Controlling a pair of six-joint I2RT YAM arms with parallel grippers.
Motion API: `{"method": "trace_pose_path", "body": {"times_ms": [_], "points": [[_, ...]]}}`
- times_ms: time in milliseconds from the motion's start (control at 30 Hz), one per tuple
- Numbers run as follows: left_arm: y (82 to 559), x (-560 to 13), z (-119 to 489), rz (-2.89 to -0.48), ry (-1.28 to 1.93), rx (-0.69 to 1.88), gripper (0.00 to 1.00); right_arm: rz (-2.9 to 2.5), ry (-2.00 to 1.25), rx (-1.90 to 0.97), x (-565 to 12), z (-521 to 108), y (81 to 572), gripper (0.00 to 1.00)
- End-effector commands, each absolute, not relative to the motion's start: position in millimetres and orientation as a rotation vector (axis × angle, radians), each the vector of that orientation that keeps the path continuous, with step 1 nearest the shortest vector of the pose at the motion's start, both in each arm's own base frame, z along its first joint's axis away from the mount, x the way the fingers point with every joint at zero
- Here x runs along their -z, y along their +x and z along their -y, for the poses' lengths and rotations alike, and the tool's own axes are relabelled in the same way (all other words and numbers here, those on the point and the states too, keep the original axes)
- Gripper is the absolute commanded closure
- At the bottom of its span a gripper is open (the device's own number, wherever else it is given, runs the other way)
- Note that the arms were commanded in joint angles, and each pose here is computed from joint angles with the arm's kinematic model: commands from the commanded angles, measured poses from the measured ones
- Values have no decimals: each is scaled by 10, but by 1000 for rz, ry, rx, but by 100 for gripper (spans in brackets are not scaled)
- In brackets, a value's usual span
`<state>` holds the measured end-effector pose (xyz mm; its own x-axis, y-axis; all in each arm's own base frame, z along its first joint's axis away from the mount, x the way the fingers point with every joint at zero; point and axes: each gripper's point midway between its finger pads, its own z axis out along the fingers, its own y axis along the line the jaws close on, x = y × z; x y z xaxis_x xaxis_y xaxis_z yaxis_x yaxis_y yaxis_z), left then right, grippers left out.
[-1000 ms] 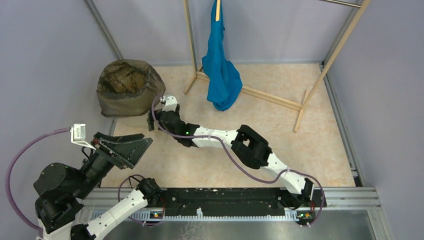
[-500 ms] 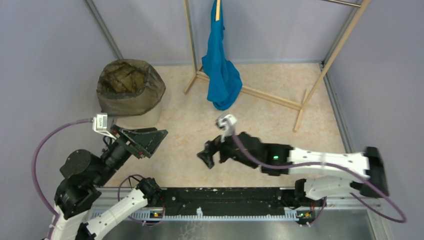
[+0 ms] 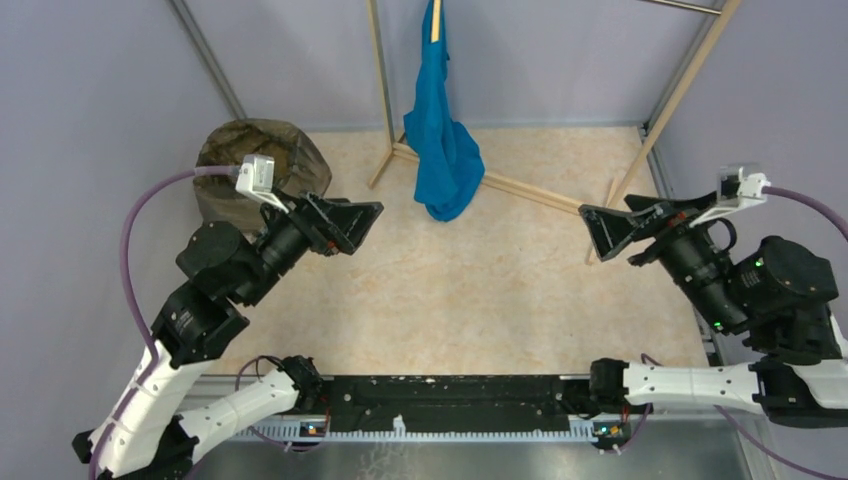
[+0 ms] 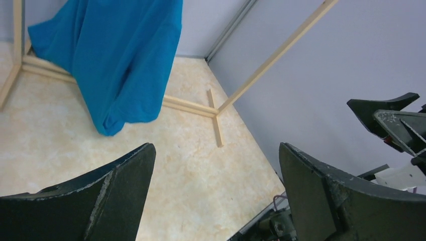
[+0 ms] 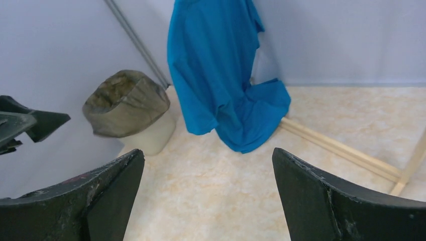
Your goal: Put the trash bags into the trash bin
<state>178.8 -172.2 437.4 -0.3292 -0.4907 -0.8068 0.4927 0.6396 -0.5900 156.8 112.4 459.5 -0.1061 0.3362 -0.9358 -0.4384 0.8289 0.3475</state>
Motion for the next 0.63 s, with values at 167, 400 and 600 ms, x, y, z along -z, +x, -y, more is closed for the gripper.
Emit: {"method": "trace_pose_path", "body": {"times_ms": [167, 400, 600], "points": [[2051, -5057, 1603, -1389, 62, 810, 1, -1542, -126, -450, -4594, -950, 1680, 1], [2167, -4989, 1611, -1396, 61, 753, 1, -1553, -90, -442, -4528, -915, 1694, 1], [2157, -4946, 1610, -1403, 47, 766, 1, -1555, -61, -465, -4437, -929, 1695, 1]]}}
